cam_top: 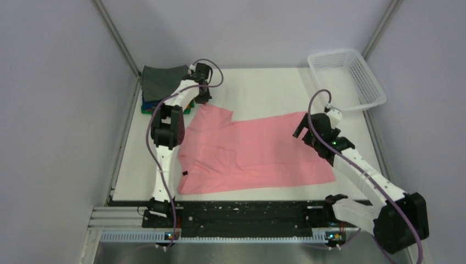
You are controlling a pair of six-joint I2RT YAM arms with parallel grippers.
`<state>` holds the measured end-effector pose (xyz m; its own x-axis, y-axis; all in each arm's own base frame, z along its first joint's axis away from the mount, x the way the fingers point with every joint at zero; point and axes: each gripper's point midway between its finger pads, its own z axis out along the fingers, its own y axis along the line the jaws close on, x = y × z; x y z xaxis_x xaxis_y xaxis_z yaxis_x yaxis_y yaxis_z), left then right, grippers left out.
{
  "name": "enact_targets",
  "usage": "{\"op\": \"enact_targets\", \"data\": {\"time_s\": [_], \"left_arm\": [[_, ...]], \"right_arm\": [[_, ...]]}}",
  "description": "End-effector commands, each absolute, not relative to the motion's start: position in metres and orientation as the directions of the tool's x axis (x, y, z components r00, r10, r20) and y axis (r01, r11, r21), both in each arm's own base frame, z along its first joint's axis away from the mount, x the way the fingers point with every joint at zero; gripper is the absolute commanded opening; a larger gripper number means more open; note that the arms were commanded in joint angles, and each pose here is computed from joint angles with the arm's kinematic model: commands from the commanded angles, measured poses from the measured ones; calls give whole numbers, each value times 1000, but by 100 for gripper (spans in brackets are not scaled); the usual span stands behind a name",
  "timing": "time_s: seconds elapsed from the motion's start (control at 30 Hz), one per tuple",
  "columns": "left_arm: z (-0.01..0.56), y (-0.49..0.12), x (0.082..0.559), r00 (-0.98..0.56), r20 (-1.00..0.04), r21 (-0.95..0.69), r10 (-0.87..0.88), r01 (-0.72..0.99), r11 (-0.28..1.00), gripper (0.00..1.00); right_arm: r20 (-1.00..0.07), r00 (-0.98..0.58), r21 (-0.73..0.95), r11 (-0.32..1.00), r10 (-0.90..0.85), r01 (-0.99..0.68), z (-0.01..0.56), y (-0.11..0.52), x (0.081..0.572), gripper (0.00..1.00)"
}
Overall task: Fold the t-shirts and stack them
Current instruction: Grab the side of the flattened tshirt furthest away from the robot with both arms
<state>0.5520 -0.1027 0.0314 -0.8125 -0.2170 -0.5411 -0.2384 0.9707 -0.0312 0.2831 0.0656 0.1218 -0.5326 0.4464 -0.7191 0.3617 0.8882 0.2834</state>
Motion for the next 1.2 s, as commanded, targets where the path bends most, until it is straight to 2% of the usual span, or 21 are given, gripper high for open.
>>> {"op": "enact_targets", "data": {"time_s": [0.0, 0.17, 0.27, 0.43, 0.53, 0.77, 1.03, 1.17], "left_arm": [[52, -109, 536, -832, -523, -67, -186, -177, 982, 0], [81, -122, 530, -806, -560, -155, -191, -125, 980, 0], [95, -129, 527, -797, -572, -197, -194, -96, 976, 0], [108, -144, 515, -810, -554, -269, -192, -43, 962, 0], [110, -152, 505, -821, -535, -310, -199, -28, 950, 0], [107, -157, 486, -829, -517, -338, -213, -31, 941, 0], [112, -159, 475, -830, -505, -359, -237, -47, 932, 0], [116, -161, 469, -828, -508, -362, -237, -45, 931, 0]], "right_arm": [[-770, -485, 235, 891, 415, 389, 143, 64, 320, 99], [-763, -544, 132, 908, 349, 398, 136, 63, 378, 99], [-736, -597, 55, 906, 320, 419, 118, 57, 415, 90], [-736, -600, -41, 864, 314, 502, 97, 35, 472, 83], [-731, -627, -130, 846, 271, 517, 78, 27, 490, 80], [-709, -663, -192, 839, 240, 509, 51, 23, 507, 73], [-676, -687, -194, 835, 267, 516, 34, 23, 489, 47], [-684, -673, -193, 819, 283, 540, 39, 18, 478, 46]]}}
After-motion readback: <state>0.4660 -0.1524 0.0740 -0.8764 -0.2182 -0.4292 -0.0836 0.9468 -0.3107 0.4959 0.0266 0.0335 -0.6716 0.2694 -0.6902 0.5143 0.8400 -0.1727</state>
